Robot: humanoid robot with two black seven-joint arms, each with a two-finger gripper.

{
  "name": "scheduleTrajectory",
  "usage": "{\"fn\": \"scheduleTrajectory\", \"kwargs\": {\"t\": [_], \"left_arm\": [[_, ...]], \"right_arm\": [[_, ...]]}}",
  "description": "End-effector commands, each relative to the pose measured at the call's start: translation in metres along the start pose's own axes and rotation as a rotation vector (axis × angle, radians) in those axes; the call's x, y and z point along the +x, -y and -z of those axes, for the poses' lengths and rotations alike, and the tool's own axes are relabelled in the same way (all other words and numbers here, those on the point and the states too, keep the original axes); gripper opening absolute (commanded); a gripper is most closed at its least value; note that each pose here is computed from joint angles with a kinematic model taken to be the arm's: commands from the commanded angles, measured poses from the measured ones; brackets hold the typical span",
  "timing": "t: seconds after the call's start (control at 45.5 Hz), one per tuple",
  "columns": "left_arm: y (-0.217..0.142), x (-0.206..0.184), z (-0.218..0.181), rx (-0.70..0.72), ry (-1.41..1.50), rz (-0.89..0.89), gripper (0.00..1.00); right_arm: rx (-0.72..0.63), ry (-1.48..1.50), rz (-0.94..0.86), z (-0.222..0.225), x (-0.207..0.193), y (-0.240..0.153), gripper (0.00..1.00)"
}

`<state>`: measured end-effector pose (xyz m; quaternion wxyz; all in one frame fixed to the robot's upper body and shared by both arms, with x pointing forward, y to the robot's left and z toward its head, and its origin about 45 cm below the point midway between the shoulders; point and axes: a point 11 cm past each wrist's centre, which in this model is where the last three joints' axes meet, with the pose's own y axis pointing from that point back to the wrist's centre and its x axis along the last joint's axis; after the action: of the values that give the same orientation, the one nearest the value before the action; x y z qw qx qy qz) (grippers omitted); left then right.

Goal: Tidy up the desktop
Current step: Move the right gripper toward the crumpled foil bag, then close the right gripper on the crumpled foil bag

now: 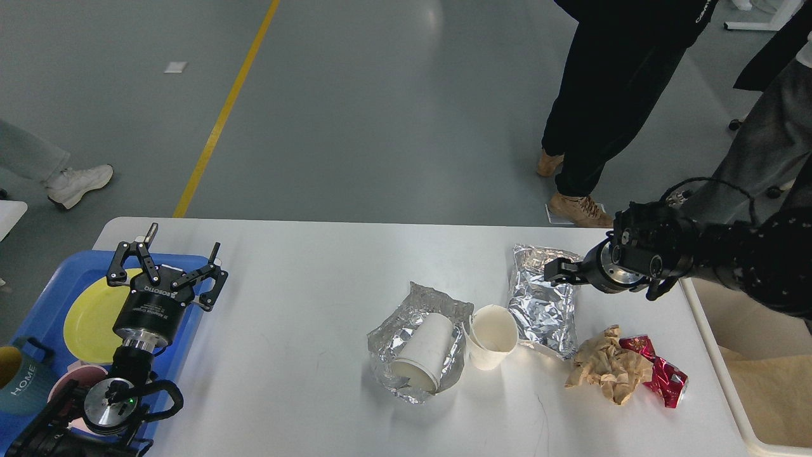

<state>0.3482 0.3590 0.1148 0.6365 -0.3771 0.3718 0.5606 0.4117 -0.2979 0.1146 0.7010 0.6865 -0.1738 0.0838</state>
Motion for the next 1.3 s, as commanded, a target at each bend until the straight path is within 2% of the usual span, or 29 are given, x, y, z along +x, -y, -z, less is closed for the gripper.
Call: {"fn": "scheduleTrajectory", "kwargs": {"t": [0.0, 0.22, 0.396, 0.615, 0.703, 0.857, 0.945, 1.274], "left_arm": [[0.000, 0.000, 0.000, 0.000, 0.000, 0.000, 0.97], [0.000, 0.000, 0.000, 0.001, 0.000, -0.001, 0.97], [0.000, 0.000, 0.000, 0.000, 0.000, 0.000, 0.97], [0.000, 0.000, 0.000, -0.001, 0.000, 0.000, 0.97], [0.000, 0.000, 0.000, -0.001, 0.000, 0.000, 0.97], [0.000, 0.000, 0.000, -0.001, 0.000, 0.000, 0.97], [0.000, 0.000, 0.000, 0.000, 0.000, 0.000, 0.97], [0.000, 0.000, 0.000, 0.000, 0.000, 0.000, 0.97]], "right_arm": [[-0.014, 0.003, -0.008, 0.004, -0.010, 0.014, 1.00], [-0.044, 0.017, -0.050, -0.005, -0.023, 0.028, 0.97], [-0.040, 0.014, -0.057, 0.000, -0.031, 0.034, 0.83], [-0.049, 0.028, -0.067, -0.005, -0.039, 0.045, 0.81], [-0.055, 0.033, -0.067, -0.007, -0.042, 0.047, 0.70], [-0.055, 0.040, -0.049, -0.008, -0.050, 0.051, 0.19], [-0.055, 0.038, -0.041, -0.008, -0.054, 0.053, 0.01], [-0.071, 0.044, -0.033, -0.008, -0.056, 0.053, 0.00]]}}
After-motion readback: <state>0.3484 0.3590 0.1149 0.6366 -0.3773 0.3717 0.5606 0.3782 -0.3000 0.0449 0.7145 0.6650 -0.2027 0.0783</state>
